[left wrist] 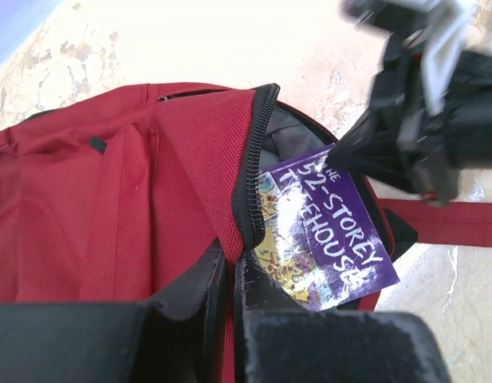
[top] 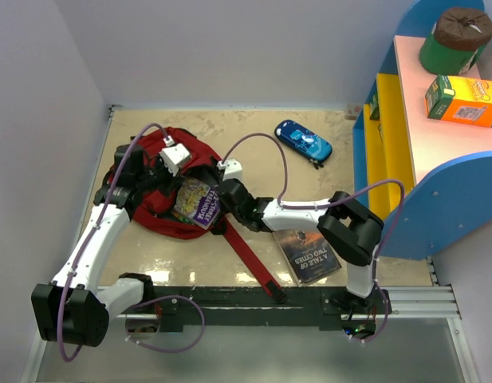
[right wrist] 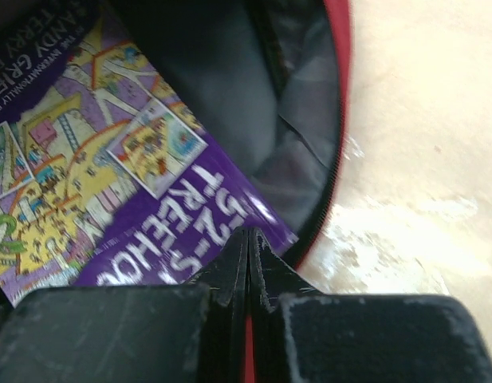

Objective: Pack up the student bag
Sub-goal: Place the book in the student bag.

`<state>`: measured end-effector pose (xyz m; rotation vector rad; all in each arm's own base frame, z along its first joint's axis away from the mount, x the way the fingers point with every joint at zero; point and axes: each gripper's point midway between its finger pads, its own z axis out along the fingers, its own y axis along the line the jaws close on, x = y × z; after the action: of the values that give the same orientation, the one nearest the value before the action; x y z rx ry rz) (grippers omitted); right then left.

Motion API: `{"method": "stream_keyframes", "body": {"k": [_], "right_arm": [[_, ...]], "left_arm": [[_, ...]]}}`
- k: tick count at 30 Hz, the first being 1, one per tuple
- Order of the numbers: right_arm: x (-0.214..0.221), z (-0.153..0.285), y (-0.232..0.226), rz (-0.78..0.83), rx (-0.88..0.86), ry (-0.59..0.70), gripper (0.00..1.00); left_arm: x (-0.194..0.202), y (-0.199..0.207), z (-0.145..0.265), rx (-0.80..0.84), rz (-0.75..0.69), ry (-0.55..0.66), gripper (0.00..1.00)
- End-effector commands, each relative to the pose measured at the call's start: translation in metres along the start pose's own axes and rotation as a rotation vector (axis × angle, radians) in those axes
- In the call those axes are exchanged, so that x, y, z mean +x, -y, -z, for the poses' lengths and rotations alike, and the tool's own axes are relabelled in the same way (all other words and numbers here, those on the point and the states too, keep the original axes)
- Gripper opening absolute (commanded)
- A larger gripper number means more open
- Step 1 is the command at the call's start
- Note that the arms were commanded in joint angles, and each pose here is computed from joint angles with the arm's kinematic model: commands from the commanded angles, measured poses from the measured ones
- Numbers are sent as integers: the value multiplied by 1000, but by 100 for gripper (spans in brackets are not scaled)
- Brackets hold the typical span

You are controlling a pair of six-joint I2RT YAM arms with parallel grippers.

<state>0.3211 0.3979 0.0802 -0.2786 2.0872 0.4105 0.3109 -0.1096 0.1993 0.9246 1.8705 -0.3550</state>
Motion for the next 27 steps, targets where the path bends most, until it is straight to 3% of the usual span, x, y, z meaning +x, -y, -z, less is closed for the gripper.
{"method": "stream_keyframes", "body": {"k": [1, 6, 14, 27], "right_arm": [[-28, 35, 14, -98, 26, 77, 0], [-24, 53, 22, -155, -9, 100, 0], [4, 33, 9, -157, -34, 37, 0], [-18, 0, -76, -124, -147, 51, 0]], "left_arm": [[-14, 3, 1, 13, -41, 73, 0], [-9, 5, 0, 21, -35, 65, 0], [-13, 6, 1, 24, -23, 72, 0], [-10, 7, 2, 24, -15, 67, 0]]}}
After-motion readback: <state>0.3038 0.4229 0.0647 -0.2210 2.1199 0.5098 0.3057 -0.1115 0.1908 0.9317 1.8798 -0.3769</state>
